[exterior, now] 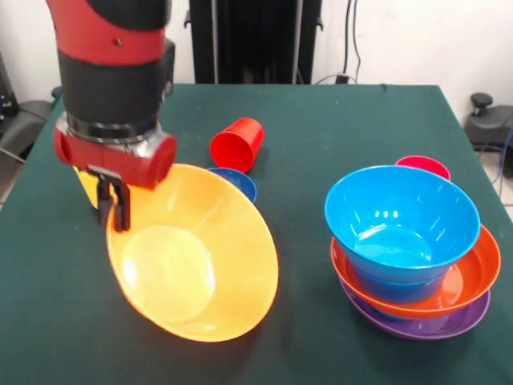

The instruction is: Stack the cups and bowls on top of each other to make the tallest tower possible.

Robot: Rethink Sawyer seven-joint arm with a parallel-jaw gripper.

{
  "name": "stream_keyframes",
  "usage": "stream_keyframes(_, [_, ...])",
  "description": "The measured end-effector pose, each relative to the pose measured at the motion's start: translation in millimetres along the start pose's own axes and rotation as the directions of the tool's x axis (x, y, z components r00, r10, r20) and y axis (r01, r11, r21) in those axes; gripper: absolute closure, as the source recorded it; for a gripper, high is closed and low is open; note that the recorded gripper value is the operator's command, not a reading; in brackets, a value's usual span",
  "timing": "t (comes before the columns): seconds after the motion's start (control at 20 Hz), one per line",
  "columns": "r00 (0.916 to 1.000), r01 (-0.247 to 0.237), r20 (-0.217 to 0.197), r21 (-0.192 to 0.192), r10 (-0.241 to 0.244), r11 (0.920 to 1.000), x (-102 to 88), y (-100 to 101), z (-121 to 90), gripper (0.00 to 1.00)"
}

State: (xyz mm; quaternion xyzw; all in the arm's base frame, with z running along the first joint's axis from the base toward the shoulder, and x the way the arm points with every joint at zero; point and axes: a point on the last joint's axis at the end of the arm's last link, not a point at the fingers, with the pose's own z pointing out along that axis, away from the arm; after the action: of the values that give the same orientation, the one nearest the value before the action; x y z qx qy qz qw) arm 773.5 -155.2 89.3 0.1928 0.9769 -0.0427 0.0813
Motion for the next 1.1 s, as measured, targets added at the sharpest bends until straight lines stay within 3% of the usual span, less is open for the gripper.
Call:
stream_keyframes(0.7, [0.9973,-0.022,-0.070,0.021,0.023,0.9996,-0.3,-20,-90,1.00])
stream_keyframes(1.1, [0.9959,-0.034,-0.083,0.014,0.035,0.9993,16.4,-24,-149,1.00])
